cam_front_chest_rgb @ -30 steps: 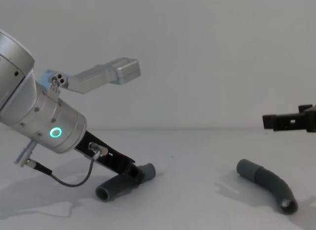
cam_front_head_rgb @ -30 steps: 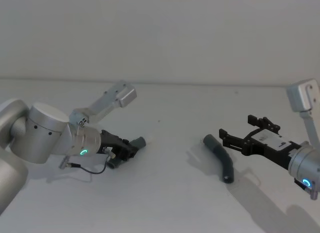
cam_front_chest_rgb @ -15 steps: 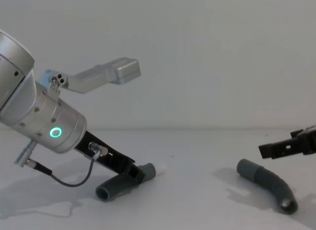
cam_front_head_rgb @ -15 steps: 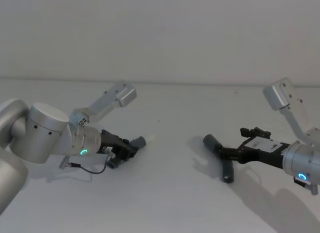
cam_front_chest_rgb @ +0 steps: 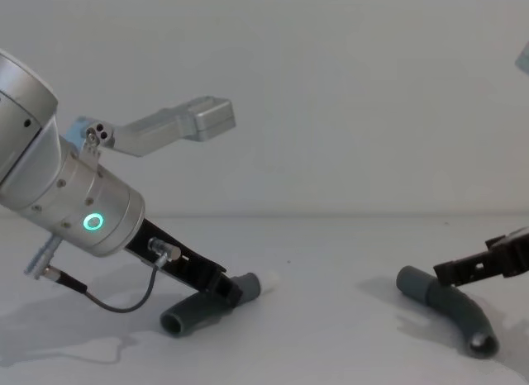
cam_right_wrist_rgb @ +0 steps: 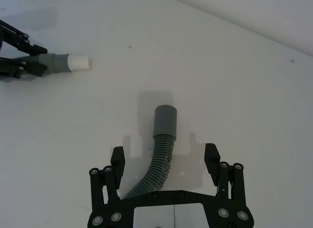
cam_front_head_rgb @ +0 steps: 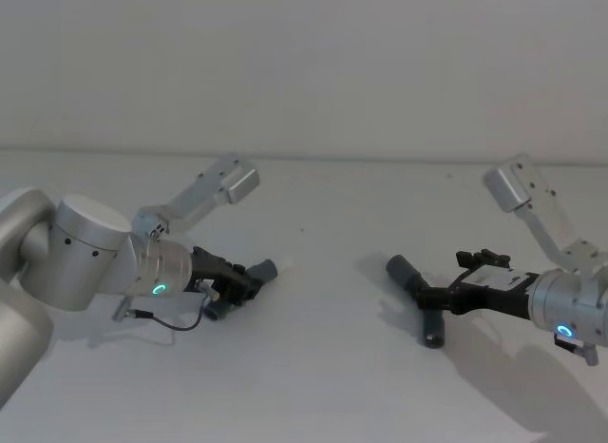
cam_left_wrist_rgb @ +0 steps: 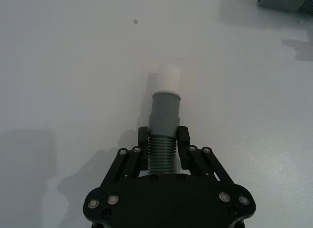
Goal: Use both hands to pick up one end of the pipe from the table, align the ends, and insert them.
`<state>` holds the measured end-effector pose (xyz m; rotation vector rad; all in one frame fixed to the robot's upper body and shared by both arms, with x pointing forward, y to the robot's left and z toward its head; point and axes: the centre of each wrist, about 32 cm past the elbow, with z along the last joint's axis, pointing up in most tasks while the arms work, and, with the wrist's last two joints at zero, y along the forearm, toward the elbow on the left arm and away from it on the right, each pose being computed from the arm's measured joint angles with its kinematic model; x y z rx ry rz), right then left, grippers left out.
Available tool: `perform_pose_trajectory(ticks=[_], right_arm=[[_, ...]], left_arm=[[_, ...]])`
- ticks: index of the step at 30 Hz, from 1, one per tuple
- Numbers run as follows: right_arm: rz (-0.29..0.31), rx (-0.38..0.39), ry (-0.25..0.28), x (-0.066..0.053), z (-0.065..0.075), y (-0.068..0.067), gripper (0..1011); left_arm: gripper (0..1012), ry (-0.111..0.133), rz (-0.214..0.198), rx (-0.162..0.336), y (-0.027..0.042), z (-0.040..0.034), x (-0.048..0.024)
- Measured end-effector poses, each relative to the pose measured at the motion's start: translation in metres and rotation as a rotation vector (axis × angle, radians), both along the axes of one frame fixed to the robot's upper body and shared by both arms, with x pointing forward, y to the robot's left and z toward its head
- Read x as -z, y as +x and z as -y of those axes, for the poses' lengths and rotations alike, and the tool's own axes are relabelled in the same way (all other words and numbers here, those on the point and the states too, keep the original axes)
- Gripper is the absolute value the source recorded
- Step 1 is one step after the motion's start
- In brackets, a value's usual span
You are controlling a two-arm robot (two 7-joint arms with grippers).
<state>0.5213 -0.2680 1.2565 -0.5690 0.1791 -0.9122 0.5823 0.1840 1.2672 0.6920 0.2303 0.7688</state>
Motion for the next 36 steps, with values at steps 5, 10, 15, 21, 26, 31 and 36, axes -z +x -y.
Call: perform_pose_trajectory(ticks=[5, 10, 15, 21, 26, 31, 36], right_arm=[[-0.012, 0.003, -0.01, 0.004, -0.002, 0.004, 1001], [-0.02, 0.004, -0.017, 0.008, -0.004, 0.007, 1001], [-0.033, 0.003, -0.024, 0.012, -0.006, 0.011, 1001], [-0.042, 0.001, -0.03, 0.016, -0.009, 0.013, 1001], [-0.05, 0.0, -0.036, 0.019, -0.012, 0.015, 1001], [-0.058, -0.002, -0.038, 0.021, -0.015, 0.015, 1001], [-0.065, -0.003, -0.04, 0.023, -0.017, 0.016, 1001]], left_arm=[[336, 0.0, 0.0, 0.0, 0.0, 0.0, 0.0], [336, 0.0, 0.0, 0.0, 0.0, 0.0, 0.0], [336, 0.0, 0.0, 0.0, 0.0, 0.0, 0.0], [336, 0.0, 0.0, 0.0, 0.0, 0.0, 0.0], [336, 0.0, 0.0, 0.0, 0.0, 0.0, 0.0], [336, 0.0, 0.0, 0.0, 0.0, 0.0, 0.0], [336, 0.0, 0.0, 0.0, 0.0, 0.0, 0.0]])
